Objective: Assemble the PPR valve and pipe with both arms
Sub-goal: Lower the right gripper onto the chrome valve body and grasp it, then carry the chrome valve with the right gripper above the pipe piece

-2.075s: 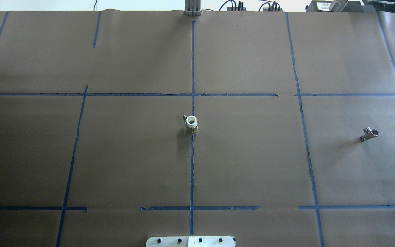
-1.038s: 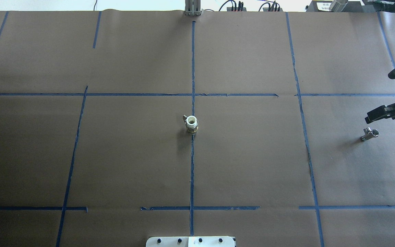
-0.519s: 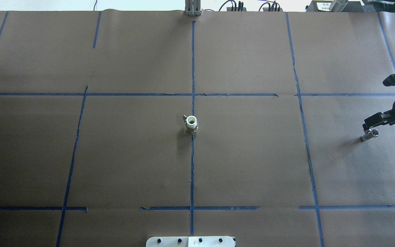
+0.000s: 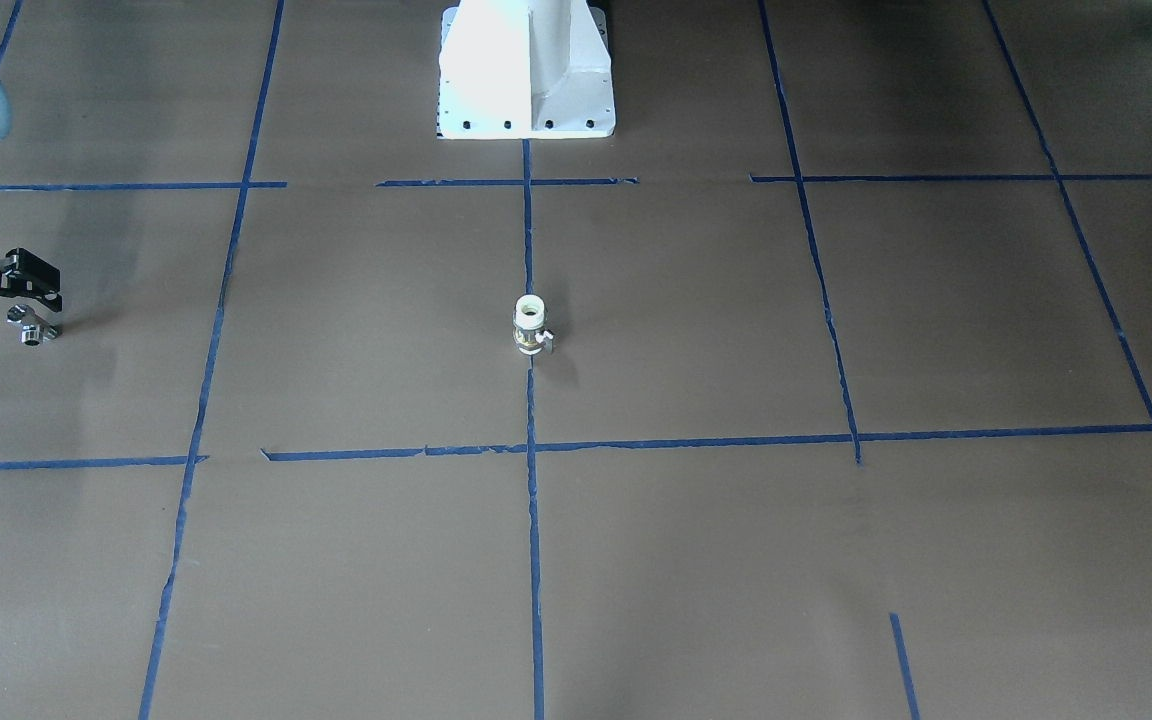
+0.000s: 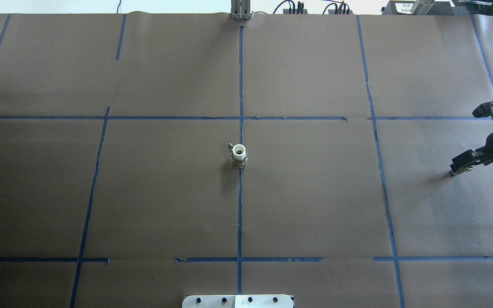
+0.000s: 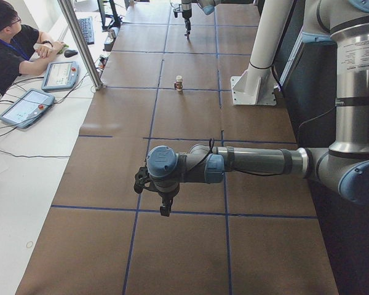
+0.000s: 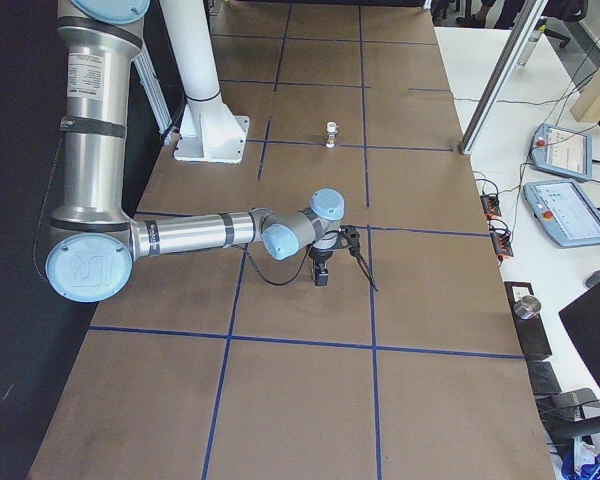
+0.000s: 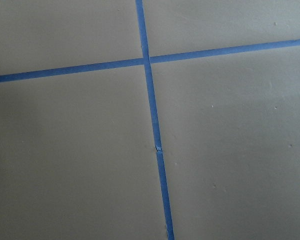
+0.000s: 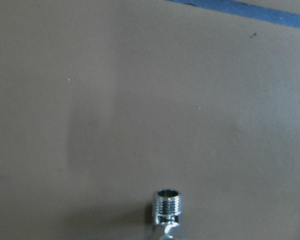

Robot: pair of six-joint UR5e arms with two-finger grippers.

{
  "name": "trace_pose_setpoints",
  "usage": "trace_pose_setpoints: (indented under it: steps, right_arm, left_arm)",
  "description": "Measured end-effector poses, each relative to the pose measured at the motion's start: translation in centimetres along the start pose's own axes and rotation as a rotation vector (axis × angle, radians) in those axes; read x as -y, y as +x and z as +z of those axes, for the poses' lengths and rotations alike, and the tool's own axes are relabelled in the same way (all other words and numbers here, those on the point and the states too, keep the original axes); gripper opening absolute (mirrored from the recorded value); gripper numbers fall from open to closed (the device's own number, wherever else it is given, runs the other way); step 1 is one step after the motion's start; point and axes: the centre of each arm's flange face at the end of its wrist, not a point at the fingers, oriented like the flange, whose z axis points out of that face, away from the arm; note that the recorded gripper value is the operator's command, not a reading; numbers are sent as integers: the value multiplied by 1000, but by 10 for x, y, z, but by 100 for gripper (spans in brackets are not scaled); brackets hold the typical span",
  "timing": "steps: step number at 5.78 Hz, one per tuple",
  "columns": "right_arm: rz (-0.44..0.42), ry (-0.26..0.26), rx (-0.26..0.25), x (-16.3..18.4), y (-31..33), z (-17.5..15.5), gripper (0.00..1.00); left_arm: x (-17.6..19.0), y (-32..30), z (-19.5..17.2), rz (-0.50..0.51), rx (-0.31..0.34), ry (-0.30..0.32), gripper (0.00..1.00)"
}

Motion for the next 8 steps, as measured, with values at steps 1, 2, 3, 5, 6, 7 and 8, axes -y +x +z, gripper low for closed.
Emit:
trace_pose_setpoints:
  steps: [1,2,3,5,6,7,8]
  right_arm:
    - [2,-2,-8,-1,2,3,31]
    - [2,-2,-12,0,3,3,8]
    - [0,-2,-12,0,2,4,0]
    - [5,-2,-11,0,2,3,0]
    - [6,2,-7,0,0,1,0]
    - [-1,19,7,4,-11,-10,0]
    - [-6,48,27,12,-30,-26,0]
  left_arm:
    - [0,0,0,0,0,0,100]
    - [0,0,0,1,0,0,100]
    - [1,0,0,2,0,0,100]
    - [2,1,-1,5,1,2,100]
    - [2,1,-1,5,1,3,100]
    - [3,2,-2,7,2,5,100]
    - [4,3,-3,8,2,6,100]
